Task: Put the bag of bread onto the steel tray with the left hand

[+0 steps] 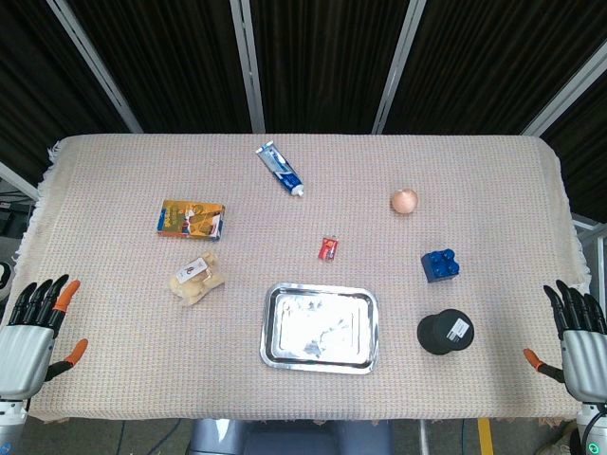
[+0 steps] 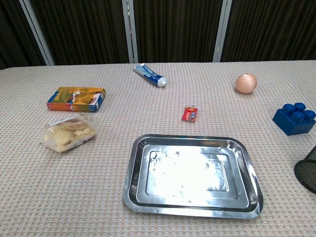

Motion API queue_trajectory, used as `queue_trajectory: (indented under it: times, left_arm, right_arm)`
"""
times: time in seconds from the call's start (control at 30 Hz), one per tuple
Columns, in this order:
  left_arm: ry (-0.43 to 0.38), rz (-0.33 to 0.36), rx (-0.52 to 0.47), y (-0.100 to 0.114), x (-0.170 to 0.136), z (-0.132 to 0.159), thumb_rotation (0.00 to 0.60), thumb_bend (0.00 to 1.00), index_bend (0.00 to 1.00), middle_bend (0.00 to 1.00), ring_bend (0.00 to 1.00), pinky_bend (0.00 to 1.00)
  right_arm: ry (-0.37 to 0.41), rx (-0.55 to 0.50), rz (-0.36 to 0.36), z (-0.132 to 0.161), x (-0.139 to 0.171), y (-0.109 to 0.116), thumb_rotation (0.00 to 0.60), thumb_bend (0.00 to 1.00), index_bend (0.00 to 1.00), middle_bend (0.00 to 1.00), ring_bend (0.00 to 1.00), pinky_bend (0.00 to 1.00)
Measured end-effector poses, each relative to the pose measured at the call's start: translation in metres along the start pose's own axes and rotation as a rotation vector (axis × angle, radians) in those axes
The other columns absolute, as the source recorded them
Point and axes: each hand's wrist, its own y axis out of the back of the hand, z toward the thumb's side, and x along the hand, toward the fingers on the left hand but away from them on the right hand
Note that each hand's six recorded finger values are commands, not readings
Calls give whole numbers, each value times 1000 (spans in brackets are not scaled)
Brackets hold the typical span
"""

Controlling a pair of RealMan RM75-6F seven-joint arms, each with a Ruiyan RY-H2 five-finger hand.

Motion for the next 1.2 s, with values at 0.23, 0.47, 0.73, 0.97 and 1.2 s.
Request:
queue_trajectory:
  times: [0.23, 0.47, 0.73, 0.97, 1.2]
  left_arm:
    - [1, -12, 0, -3, 0, 0, 599, 275, 51, 0, 0, 0]
    - [2, -7, -3, -2, 0, -1, 599, 276, 52, 0, 0, 0]
    - [-4, -4, -2, -1, 1, -1, 599, 276, 52, 0, 0, 0]
    - [-15, -12, 0, -3, 6, 2, 599, 276, 53, 0, 0, 0]
    - [-30, -71, 0, -15, 24, 1, 599, 180, 45, 0, 0, 0]
  right_arm:
    - [7, 1, 0, 3, -1, 0, 600, 96, 54, 0, 0, 7]
    - [1, 0, 1, 2, 1, 0, 600, 95, 54, 0, 0, 7]
    - [-3, -3, -6, 0, 4, 1, 600, 95, 54, 0, 0, 7]
    - [-6, -5, -2, -1, 3, 0, 600, 95, 54, 0, 0, 7]
    - [-7, 0, -4, -1, 3, 2, 600, 96, 54, 0, 0, 7]
